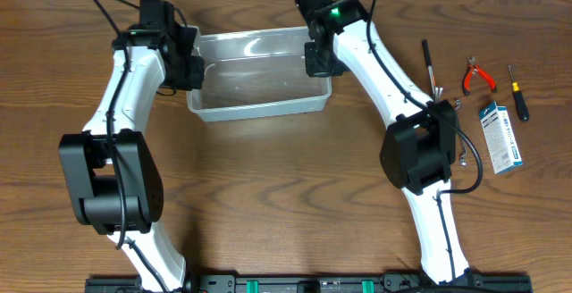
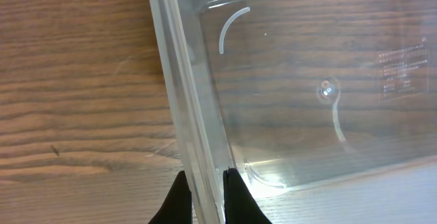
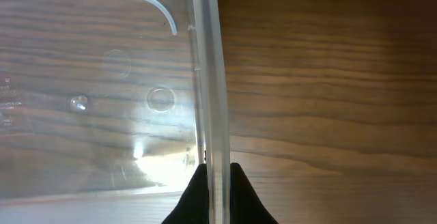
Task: Pack container
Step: 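Push the container forward to center with both grippers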
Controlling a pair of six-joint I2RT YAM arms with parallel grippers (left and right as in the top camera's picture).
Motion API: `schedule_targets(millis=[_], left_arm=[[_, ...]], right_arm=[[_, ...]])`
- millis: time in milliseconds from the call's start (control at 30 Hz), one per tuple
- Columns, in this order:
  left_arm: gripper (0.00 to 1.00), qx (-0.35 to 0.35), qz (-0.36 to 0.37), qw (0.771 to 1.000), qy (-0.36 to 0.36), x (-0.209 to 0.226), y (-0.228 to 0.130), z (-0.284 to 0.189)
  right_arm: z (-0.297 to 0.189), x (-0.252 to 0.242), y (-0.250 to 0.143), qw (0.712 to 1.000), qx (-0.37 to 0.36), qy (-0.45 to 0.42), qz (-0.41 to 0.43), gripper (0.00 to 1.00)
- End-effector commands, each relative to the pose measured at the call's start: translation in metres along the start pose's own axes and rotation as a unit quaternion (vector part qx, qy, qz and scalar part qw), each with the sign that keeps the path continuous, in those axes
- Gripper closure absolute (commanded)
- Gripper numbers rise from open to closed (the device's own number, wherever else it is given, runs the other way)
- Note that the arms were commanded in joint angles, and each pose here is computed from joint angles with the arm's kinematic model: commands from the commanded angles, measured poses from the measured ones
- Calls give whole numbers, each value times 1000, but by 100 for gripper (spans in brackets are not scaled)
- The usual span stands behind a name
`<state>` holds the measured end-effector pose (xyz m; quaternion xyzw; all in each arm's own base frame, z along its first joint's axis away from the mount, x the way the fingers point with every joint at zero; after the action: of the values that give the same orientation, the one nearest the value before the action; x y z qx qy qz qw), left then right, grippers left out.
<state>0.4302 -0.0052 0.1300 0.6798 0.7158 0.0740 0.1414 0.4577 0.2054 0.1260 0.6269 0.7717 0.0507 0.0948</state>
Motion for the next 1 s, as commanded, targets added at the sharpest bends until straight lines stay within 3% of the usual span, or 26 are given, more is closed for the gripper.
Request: schedule_targets(millis=[0,467,900,967], left_arm=[[94,14,17,1000,-18,-20,-6,7],[94,12,69,997,-35,-66,-11,10],[94,8,85,995,-41,-81,-12,10],[93,8,85,995,-41,-81,-12,10]], right_arm=[[-1,-13,0,1000,4,-12,10,99],[3,-49,-2,999,24,-26,41,99],[5,-81,-8,996,49,-36,69,98],[5,-82,-9,996,51,-37,68,60]])
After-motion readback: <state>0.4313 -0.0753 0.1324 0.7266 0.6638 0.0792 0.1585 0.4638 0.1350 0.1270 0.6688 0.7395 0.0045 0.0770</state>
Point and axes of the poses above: each gripper's point midway between its finger pads, its own z axis out along the fingers, its own x axis along the line the jaws close on, y = z × x, the point moved 5 cm from there along -z, back along the fingers, and after that the axes turned 11 degrees about -z, right-handed, at the moved point
